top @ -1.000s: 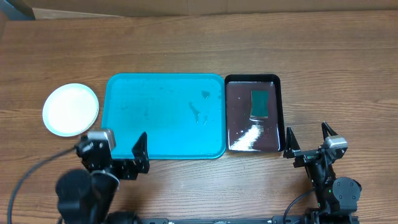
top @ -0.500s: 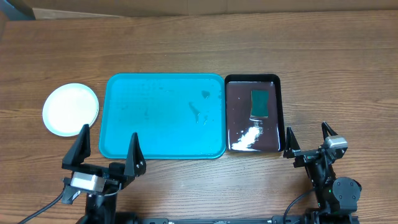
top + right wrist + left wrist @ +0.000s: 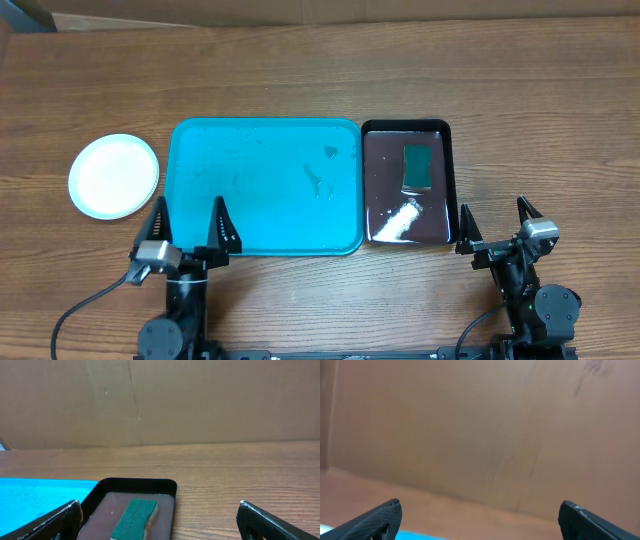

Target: Clean dirty plates on tray and stack at the side

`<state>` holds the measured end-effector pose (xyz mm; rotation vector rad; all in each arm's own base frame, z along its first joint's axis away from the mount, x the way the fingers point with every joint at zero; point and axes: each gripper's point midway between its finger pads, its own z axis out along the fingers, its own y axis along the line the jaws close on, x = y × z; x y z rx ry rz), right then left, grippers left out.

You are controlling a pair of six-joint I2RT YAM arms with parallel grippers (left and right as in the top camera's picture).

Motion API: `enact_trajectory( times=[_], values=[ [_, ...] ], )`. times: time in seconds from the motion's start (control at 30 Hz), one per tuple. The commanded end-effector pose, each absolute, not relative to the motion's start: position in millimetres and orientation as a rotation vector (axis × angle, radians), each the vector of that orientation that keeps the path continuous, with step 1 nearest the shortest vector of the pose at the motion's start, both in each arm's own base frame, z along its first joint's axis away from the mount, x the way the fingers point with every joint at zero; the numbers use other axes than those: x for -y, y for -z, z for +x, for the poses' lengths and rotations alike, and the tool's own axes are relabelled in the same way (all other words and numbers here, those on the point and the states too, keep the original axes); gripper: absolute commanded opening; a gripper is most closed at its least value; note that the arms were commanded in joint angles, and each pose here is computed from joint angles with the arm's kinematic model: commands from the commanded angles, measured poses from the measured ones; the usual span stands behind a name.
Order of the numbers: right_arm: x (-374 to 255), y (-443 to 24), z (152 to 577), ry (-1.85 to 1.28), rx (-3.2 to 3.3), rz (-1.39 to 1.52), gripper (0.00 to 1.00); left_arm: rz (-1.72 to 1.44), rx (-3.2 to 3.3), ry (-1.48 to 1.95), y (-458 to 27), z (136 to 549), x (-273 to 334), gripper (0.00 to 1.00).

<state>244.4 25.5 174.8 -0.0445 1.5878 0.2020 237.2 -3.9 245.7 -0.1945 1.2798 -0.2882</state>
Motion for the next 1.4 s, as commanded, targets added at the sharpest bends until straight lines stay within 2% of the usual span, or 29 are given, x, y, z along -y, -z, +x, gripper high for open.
enact_trajectory(
  times=[0.0,0.23,0.47,1.37],
  values=[
    [-24.2,-173.0,244.6,-0.194,-1.583,-0.042,1.00,-0.264,-1.340,0.264,-225.9,241.3,-4.6,1.00],
    [-24.2,-173.0,244.6,-0.194,-1.583,-0.042,1.00,-0.245,-1.630,0.175,-156.4,246.0,-4.1,1.00],
    [-24.2,-173.0,244.6,-0.194,-1.583,-0.042,1.00,-0.072,-1.645,0.063,-156.3,246.1,1.6,1.00],
    [-24.2,-173.0,244.6,-0.194,-1.583,-0.042,1.00,-0.070,-1.645,0.062,-156.3,246.1,1.6,1.00]
  ],
)
